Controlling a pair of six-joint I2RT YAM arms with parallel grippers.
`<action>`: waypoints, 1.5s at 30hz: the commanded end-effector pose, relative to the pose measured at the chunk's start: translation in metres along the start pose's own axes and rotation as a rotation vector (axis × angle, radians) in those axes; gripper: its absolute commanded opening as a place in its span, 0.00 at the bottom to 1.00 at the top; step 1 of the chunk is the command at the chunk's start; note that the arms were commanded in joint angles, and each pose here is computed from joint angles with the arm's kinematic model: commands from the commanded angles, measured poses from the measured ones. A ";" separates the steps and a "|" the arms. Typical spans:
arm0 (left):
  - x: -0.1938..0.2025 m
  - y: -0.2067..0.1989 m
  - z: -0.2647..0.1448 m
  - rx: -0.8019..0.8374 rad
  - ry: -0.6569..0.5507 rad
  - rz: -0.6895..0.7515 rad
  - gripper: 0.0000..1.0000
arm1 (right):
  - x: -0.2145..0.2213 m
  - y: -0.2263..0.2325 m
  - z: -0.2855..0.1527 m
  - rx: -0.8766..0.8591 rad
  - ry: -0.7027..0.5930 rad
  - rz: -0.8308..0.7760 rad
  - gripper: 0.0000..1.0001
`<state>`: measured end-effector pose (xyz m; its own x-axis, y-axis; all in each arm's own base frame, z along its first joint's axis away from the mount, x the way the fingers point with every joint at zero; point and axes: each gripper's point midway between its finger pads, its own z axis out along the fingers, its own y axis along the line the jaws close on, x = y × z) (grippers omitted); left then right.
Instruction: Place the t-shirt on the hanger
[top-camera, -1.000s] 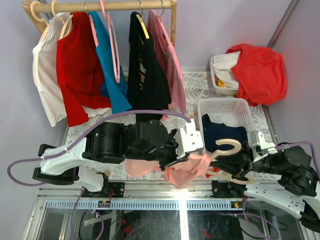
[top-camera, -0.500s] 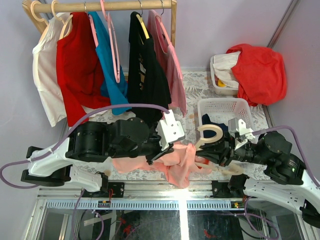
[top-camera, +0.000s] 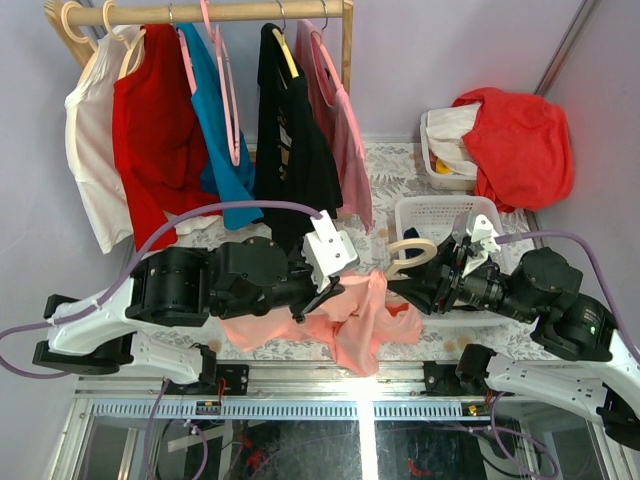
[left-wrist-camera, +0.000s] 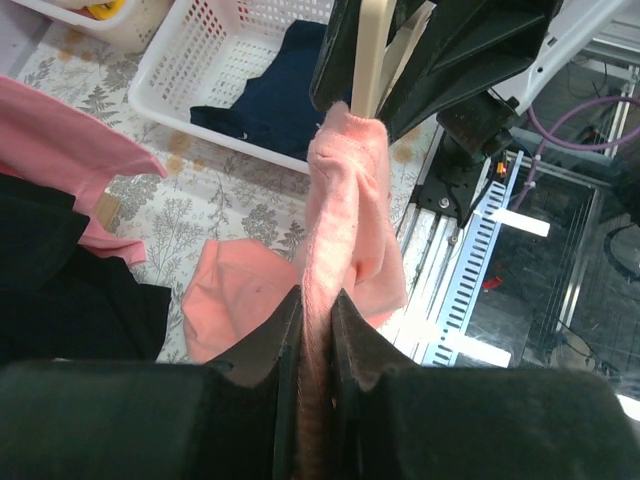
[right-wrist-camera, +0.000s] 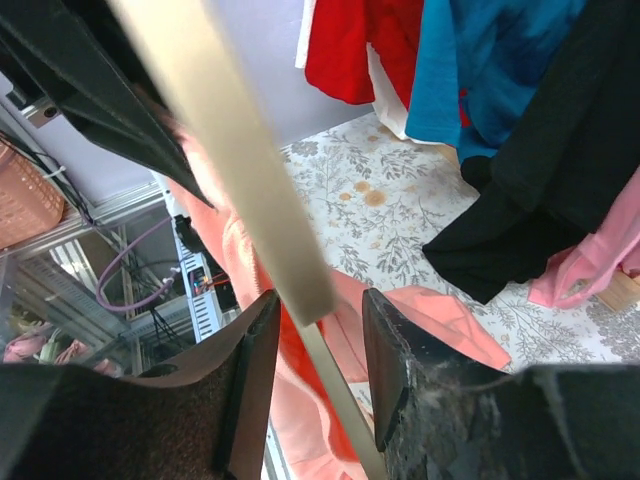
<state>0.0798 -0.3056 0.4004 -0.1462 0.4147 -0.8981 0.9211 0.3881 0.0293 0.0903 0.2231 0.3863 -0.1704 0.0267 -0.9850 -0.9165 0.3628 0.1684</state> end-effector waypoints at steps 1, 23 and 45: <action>-0.036 0.031 -0.015 -0.147 -0.174 -0.083 0.00 | -0.018 -0.014 -0.004 0.109 -0.017 0.049 0.44; -0.032 0.007 0.000 -0.020 -0.136 -0.036 0.18 | -0.006 0.017 0.018 -0.104 -0.020 0.034 0.00; -0.036 -0.011 0.022 0.088 -0.117 -0.004 0.21 | -0.016 0.039 0.006 -0.238 -0.104 -0.028 0.00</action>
<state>0.0755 -0.3172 0.3865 -0.1366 0.4539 -0.8805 0.9494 0.3137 0.0144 0.0581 0.2388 0.3772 -0.1636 0.0123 -0.9865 -0.9738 0.1584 0.1634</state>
